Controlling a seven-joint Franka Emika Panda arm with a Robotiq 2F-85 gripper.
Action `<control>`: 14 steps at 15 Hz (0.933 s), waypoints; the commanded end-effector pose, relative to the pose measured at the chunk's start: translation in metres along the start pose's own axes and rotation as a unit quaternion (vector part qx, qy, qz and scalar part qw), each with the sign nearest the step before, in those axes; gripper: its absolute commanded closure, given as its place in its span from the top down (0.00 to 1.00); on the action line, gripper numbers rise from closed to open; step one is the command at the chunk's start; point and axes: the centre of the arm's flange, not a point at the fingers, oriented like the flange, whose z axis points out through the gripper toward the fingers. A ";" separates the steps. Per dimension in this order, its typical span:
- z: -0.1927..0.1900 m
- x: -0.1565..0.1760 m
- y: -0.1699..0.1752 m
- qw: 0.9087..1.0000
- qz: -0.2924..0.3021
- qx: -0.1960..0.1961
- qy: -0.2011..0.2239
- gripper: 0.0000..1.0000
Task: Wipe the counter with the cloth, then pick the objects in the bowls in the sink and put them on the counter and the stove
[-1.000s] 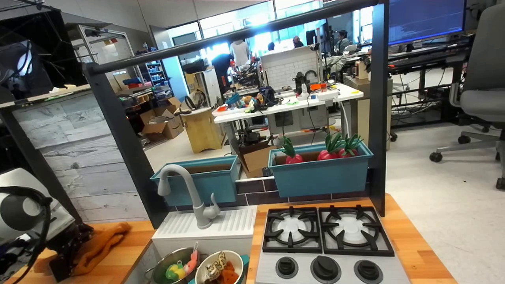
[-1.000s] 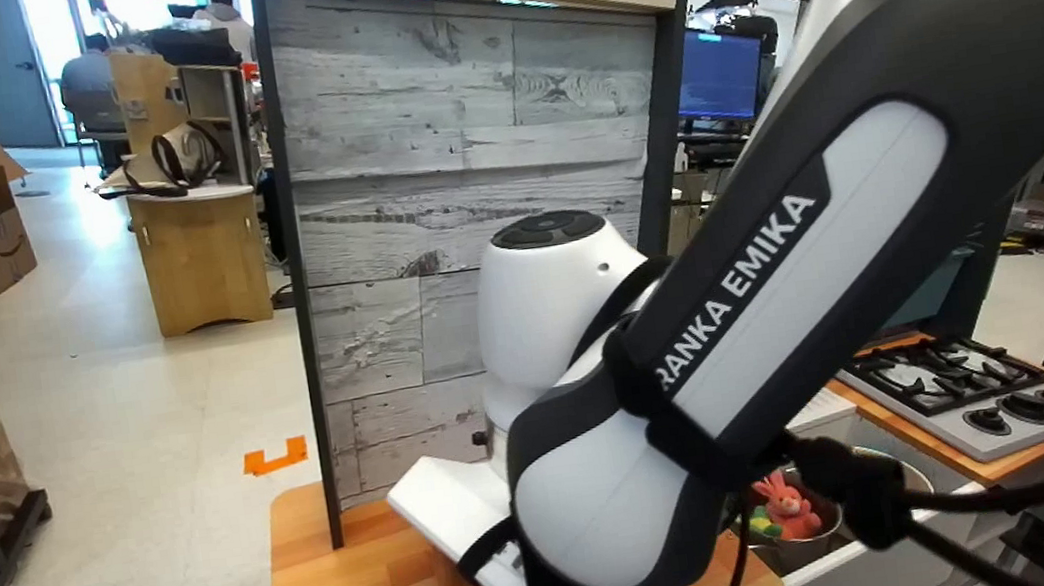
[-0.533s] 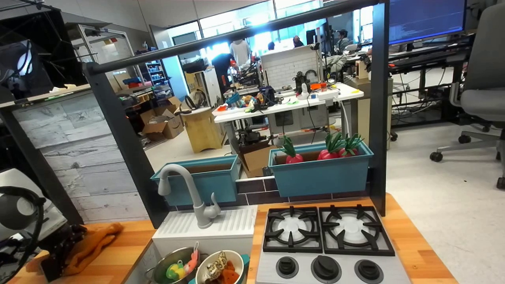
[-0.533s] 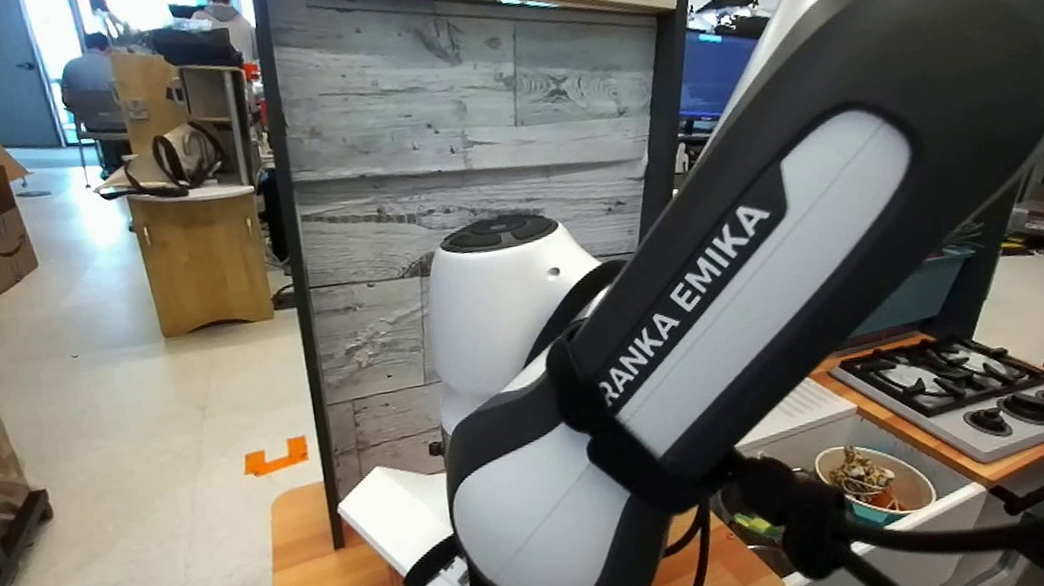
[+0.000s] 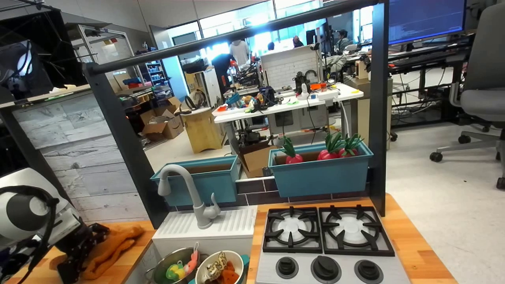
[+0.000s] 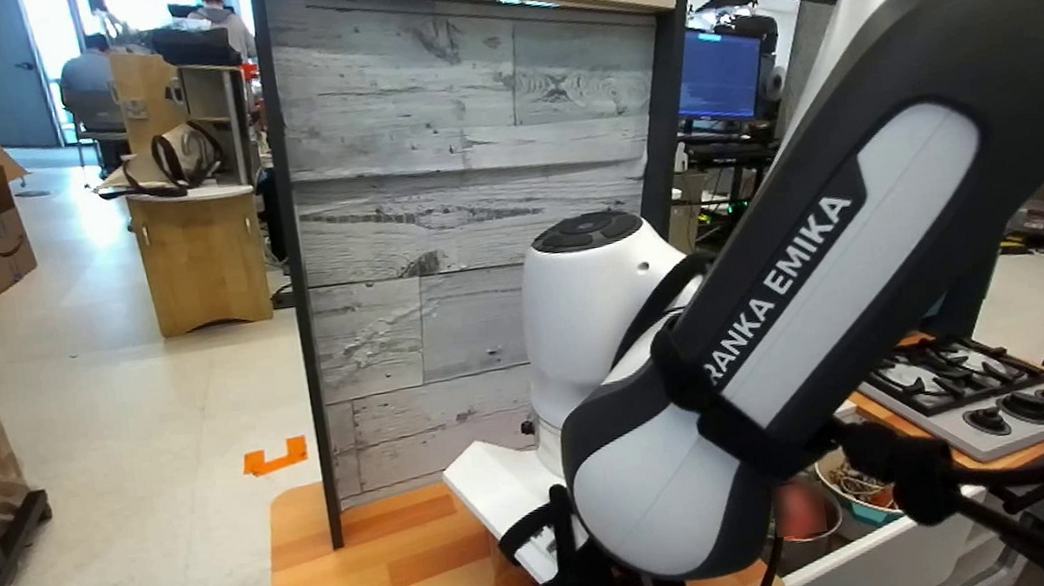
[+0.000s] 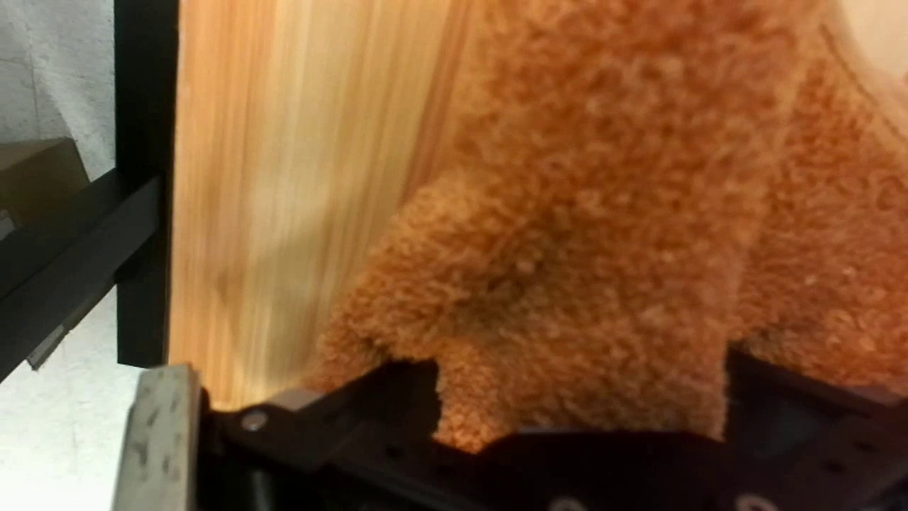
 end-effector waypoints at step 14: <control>0.016 -0.072 0.029 0.999 -0.020 -0.024 -0.039 1.00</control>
